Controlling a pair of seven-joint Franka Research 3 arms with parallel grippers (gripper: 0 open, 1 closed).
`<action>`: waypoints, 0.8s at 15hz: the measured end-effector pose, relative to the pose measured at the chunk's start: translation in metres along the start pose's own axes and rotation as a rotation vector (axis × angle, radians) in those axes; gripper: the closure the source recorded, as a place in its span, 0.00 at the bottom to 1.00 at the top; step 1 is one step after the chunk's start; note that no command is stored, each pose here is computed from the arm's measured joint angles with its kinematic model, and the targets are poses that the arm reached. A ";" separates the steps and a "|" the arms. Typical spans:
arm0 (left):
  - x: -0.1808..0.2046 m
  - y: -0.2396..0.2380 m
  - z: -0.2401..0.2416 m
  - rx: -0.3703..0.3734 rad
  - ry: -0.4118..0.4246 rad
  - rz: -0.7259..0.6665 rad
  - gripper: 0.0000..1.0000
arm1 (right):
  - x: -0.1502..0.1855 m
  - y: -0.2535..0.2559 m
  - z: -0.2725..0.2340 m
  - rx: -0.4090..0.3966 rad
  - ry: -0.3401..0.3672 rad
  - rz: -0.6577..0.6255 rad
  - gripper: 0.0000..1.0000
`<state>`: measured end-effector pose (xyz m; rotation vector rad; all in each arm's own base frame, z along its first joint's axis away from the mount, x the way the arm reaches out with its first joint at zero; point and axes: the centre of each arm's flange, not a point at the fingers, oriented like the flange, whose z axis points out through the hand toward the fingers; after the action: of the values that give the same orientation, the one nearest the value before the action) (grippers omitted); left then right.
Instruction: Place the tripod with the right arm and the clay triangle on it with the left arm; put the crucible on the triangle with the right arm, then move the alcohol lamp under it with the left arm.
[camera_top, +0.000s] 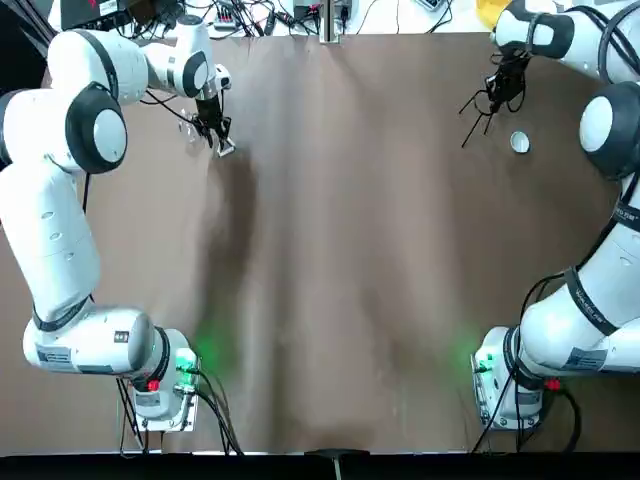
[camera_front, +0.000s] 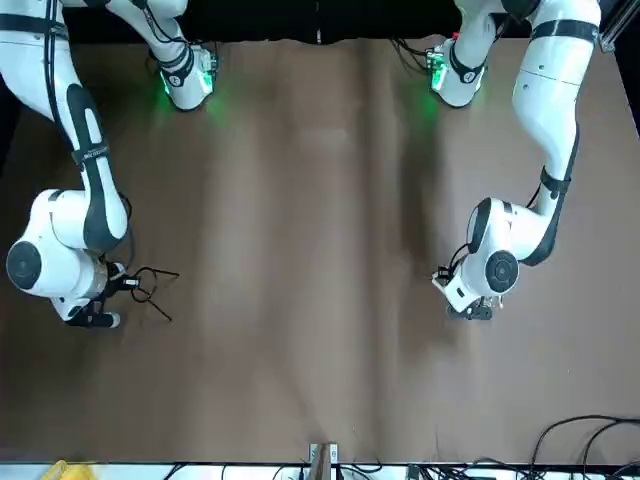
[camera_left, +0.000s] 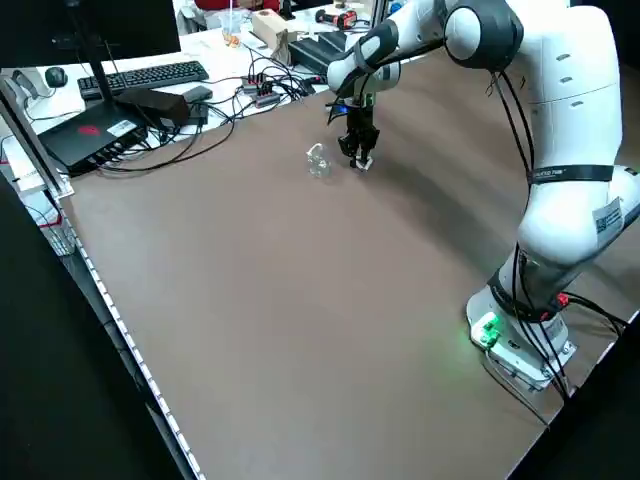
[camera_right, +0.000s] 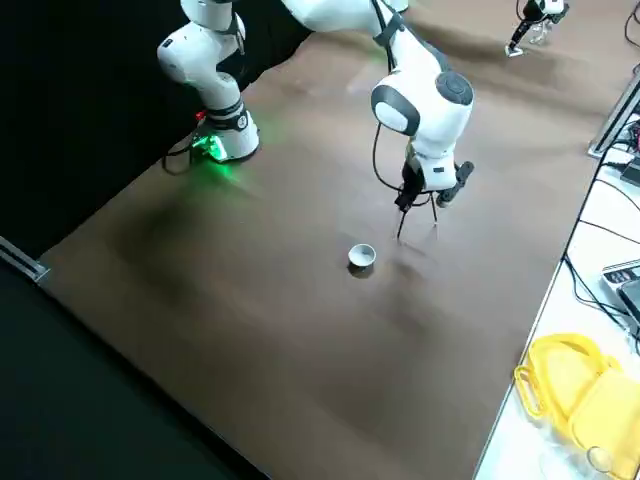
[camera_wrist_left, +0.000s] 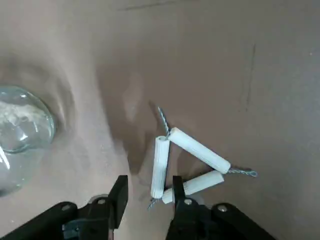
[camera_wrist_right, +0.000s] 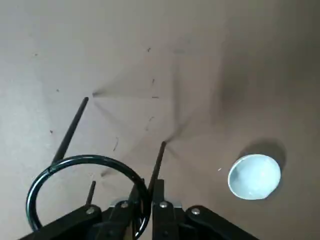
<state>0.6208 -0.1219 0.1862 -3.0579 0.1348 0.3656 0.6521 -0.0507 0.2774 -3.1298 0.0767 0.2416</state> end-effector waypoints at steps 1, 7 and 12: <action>0.000 0.000 0.001 0.000 -0.002 0.000 0.56 | 0.000 0.003 0.000 -0.002 0.000 0.004 0.90; 0.003 0.000 0.006 0.004 0.013 0.006 0.59 | 0.005 -0.040 -0.015 0.012 0.029 -0.011 0.91; 0.003 0.001 0.007 0.003 0.015 0.007 0.71 | -0.019 -0.175 -0.059 -0.008 0.008 0.107 0.91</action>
<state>0.6220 -0.1225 0.1790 -3.0588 0.1470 0.3419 0.6513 0.1248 0.3382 -3.1387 0.2438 0.2303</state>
